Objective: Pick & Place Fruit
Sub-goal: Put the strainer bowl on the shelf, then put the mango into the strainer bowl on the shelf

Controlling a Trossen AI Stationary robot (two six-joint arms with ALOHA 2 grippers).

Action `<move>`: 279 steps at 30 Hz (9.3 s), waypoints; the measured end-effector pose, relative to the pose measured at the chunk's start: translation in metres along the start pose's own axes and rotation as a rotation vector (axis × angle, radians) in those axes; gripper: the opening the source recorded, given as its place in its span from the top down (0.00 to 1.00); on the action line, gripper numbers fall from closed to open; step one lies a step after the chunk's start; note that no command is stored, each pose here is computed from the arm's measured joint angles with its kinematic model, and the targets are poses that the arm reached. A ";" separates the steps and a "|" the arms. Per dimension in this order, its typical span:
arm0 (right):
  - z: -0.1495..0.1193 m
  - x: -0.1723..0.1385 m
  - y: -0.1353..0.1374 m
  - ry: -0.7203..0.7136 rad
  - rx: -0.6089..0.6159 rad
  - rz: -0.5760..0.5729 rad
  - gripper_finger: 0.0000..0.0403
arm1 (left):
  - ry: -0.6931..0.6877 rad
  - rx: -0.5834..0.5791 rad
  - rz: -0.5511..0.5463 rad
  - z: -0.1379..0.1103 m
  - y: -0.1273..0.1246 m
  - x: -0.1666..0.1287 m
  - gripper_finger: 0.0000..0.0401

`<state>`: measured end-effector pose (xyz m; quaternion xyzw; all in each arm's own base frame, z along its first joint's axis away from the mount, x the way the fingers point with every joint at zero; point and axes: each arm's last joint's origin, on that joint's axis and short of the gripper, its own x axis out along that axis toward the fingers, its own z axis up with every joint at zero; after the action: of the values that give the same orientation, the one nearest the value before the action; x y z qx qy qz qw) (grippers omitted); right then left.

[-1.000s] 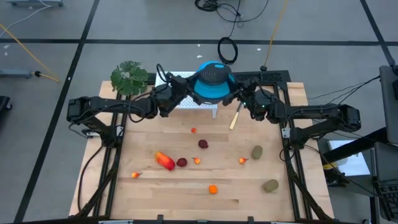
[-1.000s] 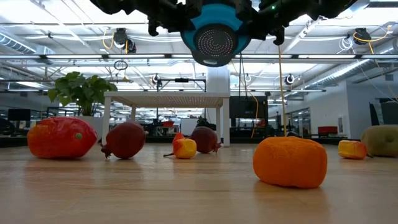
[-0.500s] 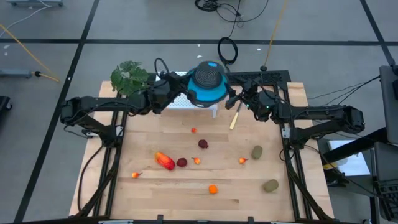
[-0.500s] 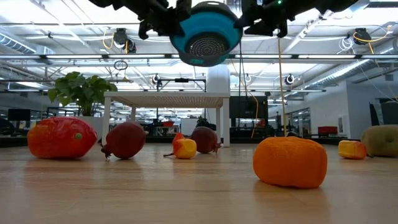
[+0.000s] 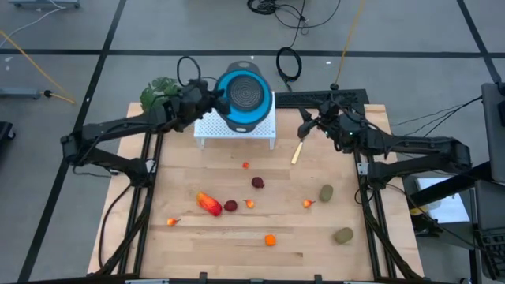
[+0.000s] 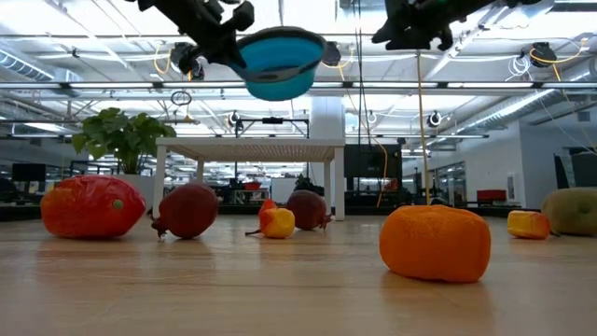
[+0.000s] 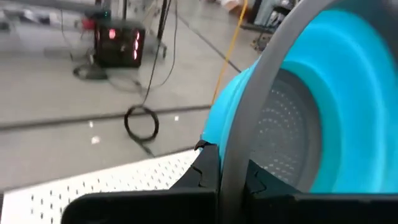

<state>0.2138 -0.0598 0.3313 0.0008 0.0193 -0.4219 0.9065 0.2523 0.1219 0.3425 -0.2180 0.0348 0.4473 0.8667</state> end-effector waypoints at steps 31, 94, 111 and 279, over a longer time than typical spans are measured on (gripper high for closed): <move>-0.046 -0.055 -0.030 -0.058 -0.431 0.711 1.00 | 0.517 -0.323 0.043 0.064 0.060 -0.016 1.00; -0.105 -0.066 -0.065 -0.038 -0.088 0.743 1.00 | 0.786 -0.298 0.243 0.032 0.103 0.039 1.00; -0.105 -0.066 -0.065 -0.038 -0.088 0.741 1.00 | 0.781 -0.273 0.244 0.032 0.103 0.039 0.99; -0.106 -0.066 -0.065 0.007 0.006 0.743 1.00 | 1.196 1.265 -0.385 -0.240 -0.063 -0.145 0.12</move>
<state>0.1177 -0.0491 0.2286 0.0118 0.0196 -0.0643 0.9977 0.2474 -0.1185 0.1845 0.1023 0.6846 0.0023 0.7217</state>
